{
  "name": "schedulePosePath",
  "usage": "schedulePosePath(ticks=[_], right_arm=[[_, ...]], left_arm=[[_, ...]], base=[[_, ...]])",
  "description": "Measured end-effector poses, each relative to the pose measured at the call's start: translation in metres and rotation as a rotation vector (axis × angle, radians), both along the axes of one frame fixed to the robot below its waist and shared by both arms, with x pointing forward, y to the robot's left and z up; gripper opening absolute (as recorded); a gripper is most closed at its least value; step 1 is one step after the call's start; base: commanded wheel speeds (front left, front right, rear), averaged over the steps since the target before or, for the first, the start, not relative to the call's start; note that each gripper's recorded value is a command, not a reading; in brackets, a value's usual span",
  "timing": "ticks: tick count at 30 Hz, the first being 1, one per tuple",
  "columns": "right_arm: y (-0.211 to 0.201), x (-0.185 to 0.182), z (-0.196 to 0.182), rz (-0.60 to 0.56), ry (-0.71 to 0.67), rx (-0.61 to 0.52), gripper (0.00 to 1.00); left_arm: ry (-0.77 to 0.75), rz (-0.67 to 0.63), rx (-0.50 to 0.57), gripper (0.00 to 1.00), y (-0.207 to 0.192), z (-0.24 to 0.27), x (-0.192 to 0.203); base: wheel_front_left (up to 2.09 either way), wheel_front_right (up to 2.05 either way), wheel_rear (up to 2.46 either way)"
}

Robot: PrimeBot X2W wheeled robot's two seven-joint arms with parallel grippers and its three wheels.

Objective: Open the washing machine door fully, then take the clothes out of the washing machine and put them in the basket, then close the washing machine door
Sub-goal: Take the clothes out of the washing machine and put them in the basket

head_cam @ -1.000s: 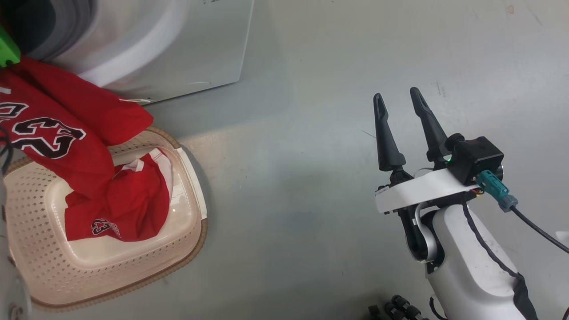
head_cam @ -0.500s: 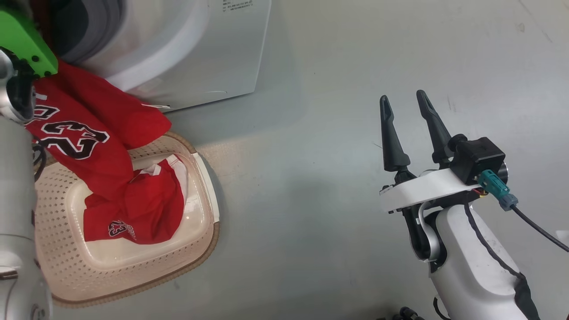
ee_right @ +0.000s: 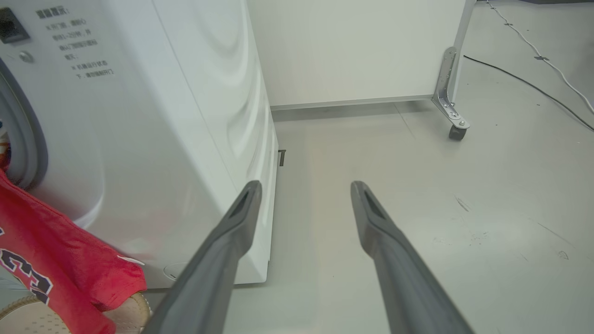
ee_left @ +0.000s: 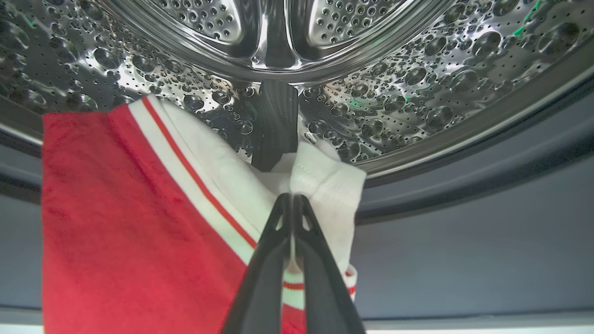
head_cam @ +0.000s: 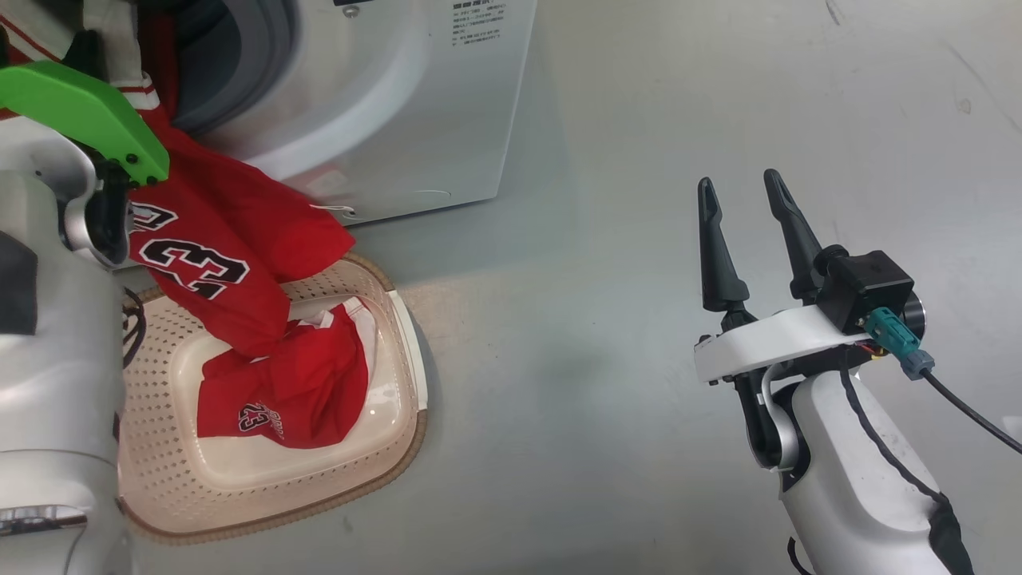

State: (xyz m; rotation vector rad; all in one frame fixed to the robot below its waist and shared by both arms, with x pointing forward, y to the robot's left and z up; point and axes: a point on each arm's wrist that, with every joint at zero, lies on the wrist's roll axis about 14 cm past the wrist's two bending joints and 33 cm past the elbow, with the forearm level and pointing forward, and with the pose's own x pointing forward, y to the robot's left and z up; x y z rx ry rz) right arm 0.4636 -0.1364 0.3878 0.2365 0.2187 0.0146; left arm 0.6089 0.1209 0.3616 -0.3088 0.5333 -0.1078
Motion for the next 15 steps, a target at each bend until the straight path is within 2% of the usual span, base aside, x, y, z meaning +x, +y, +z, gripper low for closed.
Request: schedulePosePath(ticks=[15], right_arm=[[0.016, -0.001, 0.015, 0.042, -0.035, 0.023, 1.0]], left_arm=[[-0.039, 0.028, -0.015, 0.0, 0.015, -0.001, -0.048]], base=[[0.0, 0.0, 0.0]])
